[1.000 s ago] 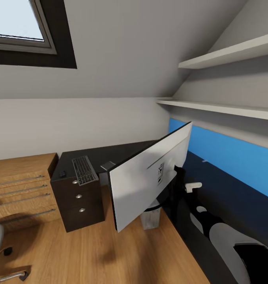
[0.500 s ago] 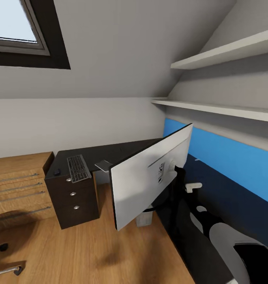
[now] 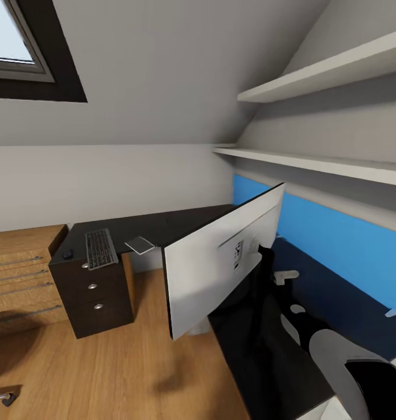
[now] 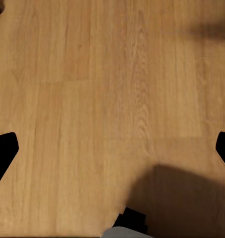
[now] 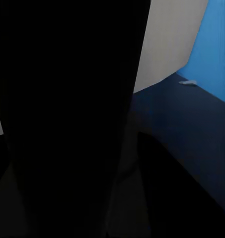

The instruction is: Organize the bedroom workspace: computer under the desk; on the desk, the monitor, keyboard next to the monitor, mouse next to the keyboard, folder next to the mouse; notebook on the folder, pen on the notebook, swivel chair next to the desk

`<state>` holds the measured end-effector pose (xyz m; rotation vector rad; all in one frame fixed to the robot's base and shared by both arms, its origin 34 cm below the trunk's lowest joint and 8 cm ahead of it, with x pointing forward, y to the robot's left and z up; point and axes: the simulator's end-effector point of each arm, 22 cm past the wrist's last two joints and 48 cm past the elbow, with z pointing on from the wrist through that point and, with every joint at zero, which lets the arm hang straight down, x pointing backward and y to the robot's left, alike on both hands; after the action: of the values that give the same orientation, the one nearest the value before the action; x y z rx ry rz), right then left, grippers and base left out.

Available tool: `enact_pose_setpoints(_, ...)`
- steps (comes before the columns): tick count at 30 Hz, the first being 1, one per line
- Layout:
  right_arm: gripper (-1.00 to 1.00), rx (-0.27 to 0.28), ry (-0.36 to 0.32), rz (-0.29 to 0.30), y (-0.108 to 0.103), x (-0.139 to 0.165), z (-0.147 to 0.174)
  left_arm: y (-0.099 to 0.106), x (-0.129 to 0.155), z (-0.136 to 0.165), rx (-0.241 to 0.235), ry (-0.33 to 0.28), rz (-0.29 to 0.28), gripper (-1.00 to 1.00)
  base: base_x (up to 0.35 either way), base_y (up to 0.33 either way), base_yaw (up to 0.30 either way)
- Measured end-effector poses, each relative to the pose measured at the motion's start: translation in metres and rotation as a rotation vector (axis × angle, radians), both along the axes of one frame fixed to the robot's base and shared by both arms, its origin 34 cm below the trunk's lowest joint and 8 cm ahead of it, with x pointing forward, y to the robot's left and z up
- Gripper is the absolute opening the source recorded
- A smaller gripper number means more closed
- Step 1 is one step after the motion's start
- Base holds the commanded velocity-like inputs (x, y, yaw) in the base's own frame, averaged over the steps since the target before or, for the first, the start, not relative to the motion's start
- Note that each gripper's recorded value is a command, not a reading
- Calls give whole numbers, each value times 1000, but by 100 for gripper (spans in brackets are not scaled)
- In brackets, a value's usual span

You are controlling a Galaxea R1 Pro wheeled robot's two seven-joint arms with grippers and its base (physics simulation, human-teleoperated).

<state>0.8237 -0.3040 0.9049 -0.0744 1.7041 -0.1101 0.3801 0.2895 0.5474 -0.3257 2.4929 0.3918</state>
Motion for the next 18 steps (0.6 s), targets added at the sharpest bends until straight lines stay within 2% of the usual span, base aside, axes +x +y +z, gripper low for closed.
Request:
enact_pose_setpoints(9, -100, 2, 0, -1, 1, 0, 0, 0, 0, 0, 0, 0, 0, 100, 0, -275, 0)
enact_pose_setpoints(18, -100, 1, -1, 3, 2, 0, 0, 0, 0, 0, 1, 0, 0, 100, 0, -45, 0)
